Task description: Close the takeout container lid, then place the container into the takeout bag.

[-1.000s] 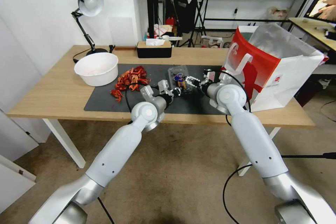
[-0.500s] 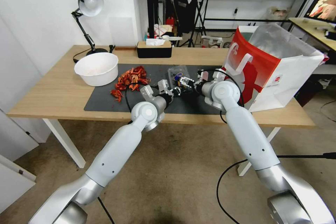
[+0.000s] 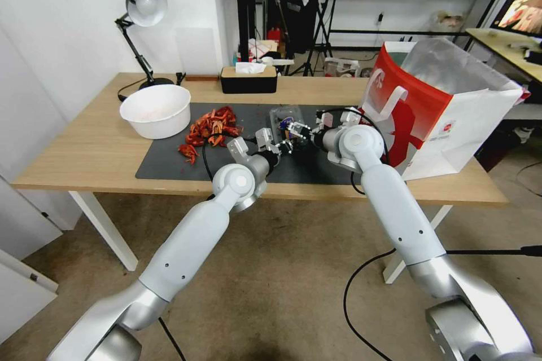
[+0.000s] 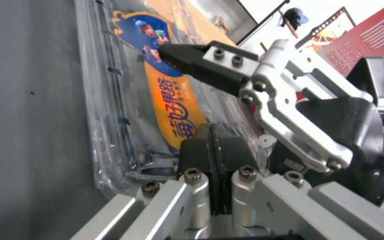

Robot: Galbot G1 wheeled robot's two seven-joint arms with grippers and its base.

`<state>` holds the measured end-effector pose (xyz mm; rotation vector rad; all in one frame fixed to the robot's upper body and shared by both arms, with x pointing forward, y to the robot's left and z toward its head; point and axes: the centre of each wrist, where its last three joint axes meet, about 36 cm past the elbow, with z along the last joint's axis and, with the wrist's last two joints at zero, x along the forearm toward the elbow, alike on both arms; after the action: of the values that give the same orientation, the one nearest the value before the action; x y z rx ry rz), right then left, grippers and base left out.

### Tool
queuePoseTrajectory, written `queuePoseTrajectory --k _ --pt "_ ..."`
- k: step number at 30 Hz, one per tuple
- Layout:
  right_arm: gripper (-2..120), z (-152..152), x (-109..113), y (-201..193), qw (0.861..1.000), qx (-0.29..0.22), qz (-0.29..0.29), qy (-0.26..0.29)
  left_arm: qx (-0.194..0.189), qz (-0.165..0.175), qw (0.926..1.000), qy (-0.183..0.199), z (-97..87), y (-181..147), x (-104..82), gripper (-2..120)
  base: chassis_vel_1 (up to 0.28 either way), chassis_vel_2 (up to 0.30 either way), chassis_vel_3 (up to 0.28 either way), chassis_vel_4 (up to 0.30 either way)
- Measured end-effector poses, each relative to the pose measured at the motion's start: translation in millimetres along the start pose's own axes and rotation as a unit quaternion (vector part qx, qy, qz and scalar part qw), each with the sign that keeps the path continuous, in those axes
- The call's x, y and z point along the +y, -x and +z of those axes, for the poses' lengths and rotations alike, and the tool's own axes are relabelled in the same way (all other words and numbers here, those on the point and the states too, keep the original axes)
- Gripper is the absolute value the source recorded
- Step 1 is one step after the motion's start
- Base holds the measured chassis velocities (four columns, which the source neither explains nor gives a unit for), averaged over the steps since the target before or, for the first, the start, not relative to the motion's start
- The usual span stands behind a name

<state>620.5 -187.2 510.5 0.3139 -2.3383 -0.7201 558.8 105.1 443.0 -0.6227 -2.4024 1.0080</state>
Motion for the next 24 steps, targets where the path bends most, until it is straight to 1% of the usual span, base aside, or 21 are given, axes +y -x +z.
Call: queuePoseTrajectory --k 1,2,3,6,7,9,10,11,12,13,14,15,17,18,19,21,24 --pt "70 -0.1 0.1 0.0 1.0 0.001 0.0 0.001 0.0 0.0 1.0 0.0 -0.1 -0.3 0.4 0 0.0 0.0 0.0 0.0" --pt "64 -0.1 0.3 0.1 1.0 0.001 0.001 0.002 -0.001 -0.001 1.0 0.0 -0.2 -1.0 1.1 0 0.0 0.0 0.0 0.0" --pt "64 -0.1 0.3 0.1 1.0 0.001 0.001 0.002 -0.001 -0.001 1.0 0.0 -0.2 -1.0 1.1 0 0.0 0.0 0.0 0.0" --pt "50 1.0 -0.9 0.3 1.0 0.002 0.002 0.004 -0.002 -0.002 1.0 0.001 -1.1 -2.8 2.6 0 0.0 0.0 0.0 0.0" --pt "50 1.0 -0.9 0.3 1.0 0.002 0.002 0.004 -0.002 -0.002 1.0 0.001 -1.1 -2.8 2.6 0 0.0 0.0 0.0 0.0" --pt "37 3.4 -3.0 0.8 1.0 0.004 0.004 0.007 -0.003 -0.003 1.0 0.001 -1.9 -4.3 3.6 0 0.0 0.0 0.0 0.0" --pt "37 3.4 -3.0 0.8 1.0 0.004 0.004 0.007 -0.003 -0.003 1.0 0.001 -1.9 -4.3 3.6 0 0.0 0.0 0.0 0.0" --pt "34 4.2 -3.8 1.0 1.0 0.005 0.004 0.008 -0.004 -0.003 1.0 0.001 -2.3 -4.8 4.1 0 0.0 0.0 0.0 0.0" --pt "28 5.0 -4.6 1.0 1.0 0.005 0.005 0.009 -0.005 -0.003 1.0 0.001 -3.0 -5.3 4.3 0 0.0 0.0 0.0 0.0" --pt "28 5.2 -5.0 1.0 1.0 0.005 0.005 0.009 -0.006 -0.003 1.0 0.001 -3.4 -5.7 4.5 0 0.0 0.0 0.0 0.0" --pt "19 5.2 -5.3 0.8 1.0 0.005 0.005 0.01 -0.007 -0.003 1.0 0.001 -4.2 -6.4 5.2 0 0.0 0.0 0.0 0.0" --pt "19 5.2 -5.3 0.8 1.0 0.005 0.005 0.01 -0.007 -0.003 1.0 0.001 -4.2 -6.4 5.2 0 0.0 0.0 0.0 0.0" --pt "9 4.8 -5.6 0.5 1.0 0.004 0.004 0.011 -0.009 -0.003 1.0 0.001 -5.6 -7.6 6.0 0 0.0 0.0 0.0 0.0" --pt "6 4.5 -5.6 0.3 1.0 0.003 0.004 0.011 -0.01 -0.003 0.9999 0.002 -6.5 -8.4 6.5 0 0.0 0.0 0.0 0.0" --pt "6 4.5 -5.6 0.3 1.0 0.003 0.004 0.011 -0.01 -0.003 0.9999 0.002 -6.5 -8.4 6.5 0 0.0 0.0 0.0 0.0" --pt "0 3.3 -5.3 -0.1 1.0 0.001 0.003 0.011 -0.014 -0.003 0.9999 0.002 -9.3 -11.0 7.2 0 0.0 0.0 0.0 0.0" --pt "0 2.3 -5.1 -0.5 1.0 0.0 0.003 0.011 -0.02 -0.002 0.9998 0.002 -12.0 -15.9 7.7 0 0.0 0.0 0.0 0.0"
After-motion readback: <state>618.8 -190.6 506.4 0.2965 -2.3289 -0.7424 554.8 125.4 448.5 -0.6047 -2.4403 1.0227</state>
